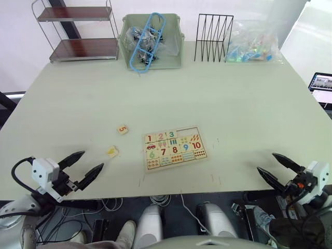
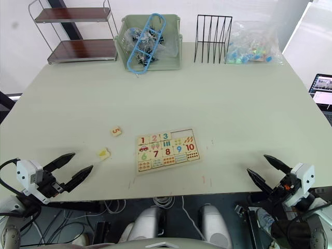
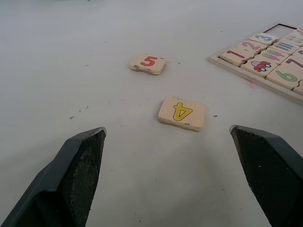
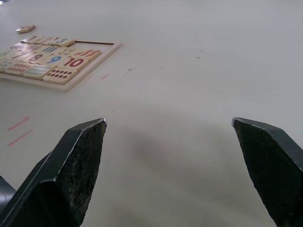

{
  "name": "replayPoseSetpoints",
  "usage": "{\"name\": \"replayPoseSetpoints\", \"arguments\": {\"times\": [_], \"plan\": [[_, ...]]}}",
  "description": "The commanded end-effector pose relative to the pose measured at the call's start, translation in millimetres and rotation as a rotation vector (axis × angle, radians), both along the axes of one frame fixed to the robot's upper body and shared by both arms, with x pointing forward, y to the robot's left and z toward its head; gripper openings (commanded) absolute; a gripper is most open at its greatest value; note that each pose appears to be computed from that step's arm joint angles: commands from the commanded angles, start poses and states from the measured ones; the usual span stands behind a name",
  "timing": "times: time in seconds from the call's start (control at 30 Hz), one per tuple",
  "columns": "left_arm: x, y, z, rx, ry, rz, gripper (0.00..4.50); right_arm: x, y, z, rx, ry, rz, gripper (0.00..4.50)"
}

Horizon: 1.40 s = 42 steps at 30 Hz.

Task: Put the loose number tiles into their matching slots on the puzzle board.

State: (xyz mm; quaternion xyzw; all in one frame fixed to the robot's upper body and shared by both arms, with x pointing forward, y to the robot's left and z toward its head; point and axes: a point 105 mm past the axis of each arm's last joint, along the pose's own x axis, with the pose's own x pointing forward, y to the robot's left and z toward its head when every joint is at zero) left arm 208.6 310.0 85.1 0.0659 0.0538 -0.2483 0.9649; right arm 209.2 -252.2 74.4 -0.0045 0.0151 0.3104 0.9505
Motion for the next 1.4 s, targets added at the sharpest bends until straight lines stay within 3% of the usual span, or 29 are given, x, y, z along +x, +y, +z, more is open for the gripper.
{"name": "replayPoseSetpoints", "arguments": {"times": [0.03, 0.3, 0.57, 0.8, 0.9, 1.17, 1.4], "plan": [[0, 0, 12, 0.008, -0.05, 0.005, 4.5, 2, -5, 8, -0.022, -0.05, -0.006, 4.43], [7, -11, 10, -0.013, -0.076, 0.102, 4.5, 5, -5, 11, -0.06, -0.068, 0.061, 4.43], [6, -20, 17, -0.052, -0.092, 0.27, 4.5, 15, -1, 35, -0.023, -0.141, 0.209, 4.43], [-6, -36, 3, -0.046, -0.031, 0.599, 4.5, 27, 8, 49, -0.035, -0.127, 0.355, 4.43], [-9, -53, 4, -0.046, -0.011, 0.657, 4.5, 28, 10, 54, -0.037, -0.119, 0.391, 4.43], [1, -83, 16, -0.113, 0.003, 0.771, 4.5, 29, 13, 60, -0.035, -0.102, 0.435, 4.43], [13, -93, 6, -0.105, 0.072, 0.863, 4.5, 34, 17, 64, -0.035, -0.093, 0.466, 4.43]]}}
